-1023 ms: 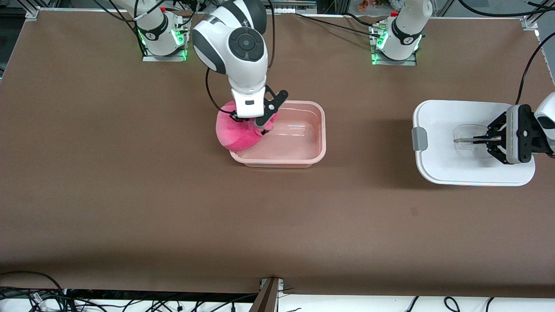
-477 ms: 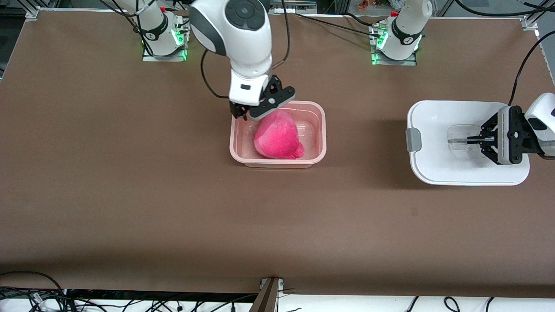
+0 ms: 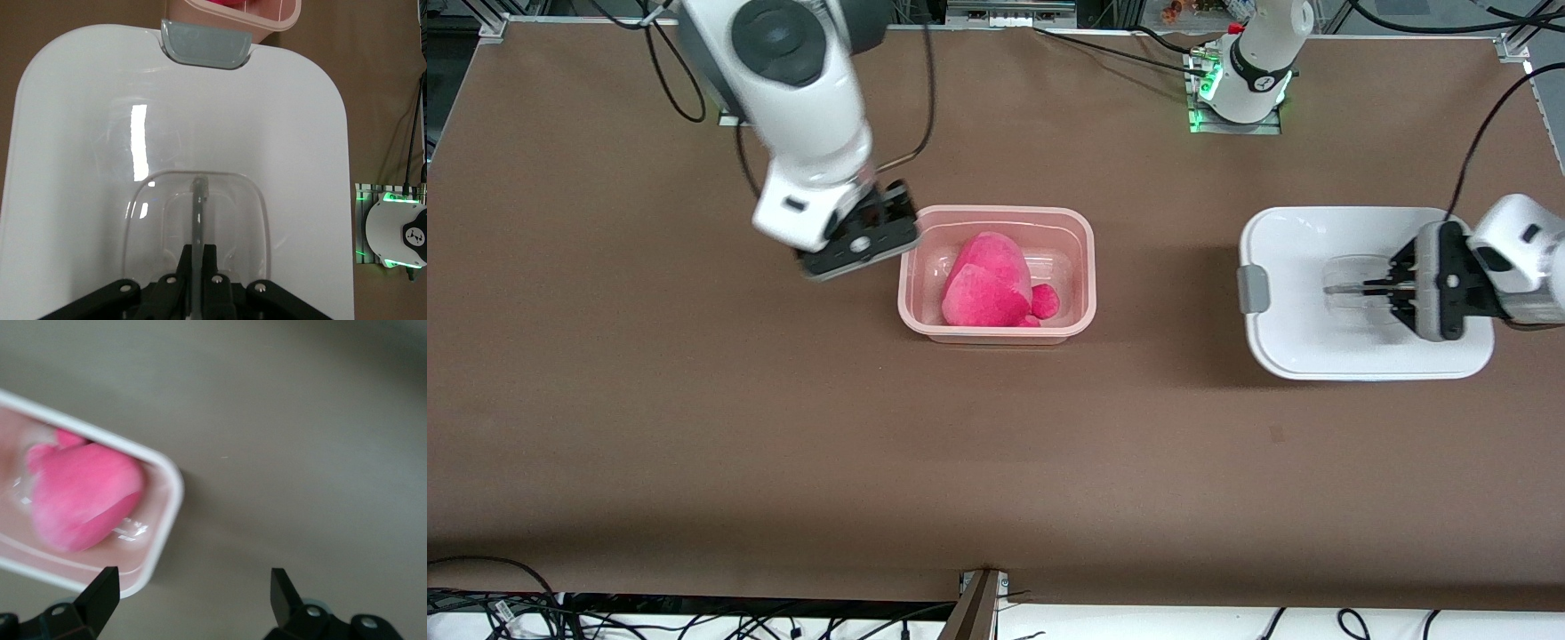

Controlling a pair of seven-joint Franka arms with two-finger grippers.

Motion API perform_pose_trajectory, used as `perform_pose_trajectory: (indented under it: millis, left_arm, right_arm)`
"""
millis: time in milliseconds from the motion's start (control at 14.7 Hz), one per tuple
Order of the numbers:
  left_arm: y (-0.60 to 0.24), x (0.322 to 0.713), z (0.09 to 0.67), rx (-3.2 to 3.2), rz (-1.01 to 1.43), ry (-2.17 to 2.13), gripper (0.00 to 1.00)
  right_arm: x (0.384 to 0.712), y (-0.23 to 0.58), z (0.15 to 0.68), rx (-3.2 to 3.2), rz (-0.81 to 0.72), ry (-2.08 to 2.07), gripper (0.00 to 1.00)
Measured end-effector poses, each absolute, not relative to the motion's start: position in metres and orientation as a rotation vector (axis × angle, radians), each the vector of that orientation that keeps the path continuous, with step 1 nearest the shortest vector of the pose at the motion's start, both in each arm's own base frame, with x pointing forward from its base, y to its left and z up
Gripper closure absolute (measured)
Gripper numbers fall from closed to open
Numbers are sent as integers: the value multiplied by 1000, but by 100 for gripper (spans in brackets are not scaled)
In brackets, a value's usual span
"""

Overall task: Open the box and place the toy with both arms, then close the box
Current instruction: 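Place the lid onto the box with the left gripper while the right gripper withdraws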

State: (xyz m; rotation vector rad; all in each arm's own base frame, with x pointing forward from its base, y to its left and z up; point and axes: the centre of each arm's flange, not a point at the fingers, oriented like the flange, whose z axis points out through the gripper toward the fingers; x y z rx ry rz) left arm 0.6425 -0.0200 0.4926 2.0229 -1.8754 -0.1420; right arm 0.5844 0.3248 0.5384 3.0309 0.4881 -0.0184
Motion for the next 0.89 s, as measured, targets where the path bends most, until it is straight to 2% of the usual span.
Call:
perform_pose_trajectory:
  millis: [205, 477, 614, 886]
  left_arm:
    - [-152, 637, 475, 2016, -176, -1940, 93]
    - [-358, 578, 460, 2026, -143, -2070, 93]
    - [-409, 558, 453, 2059, -85, -2080, 93]
    - [-455, 542, 425, 2102, -37, -2041, 93]
  right_arm:
    - [630, 225, 537, 3090, -46, 229, 0]
    - [653, 129, 534, 3103, -97, -3, 0]
    - [655, 103, 533, 3081, -127, -71, 0]
    - [647, 48, 560, 3054, -113, -104, 0]
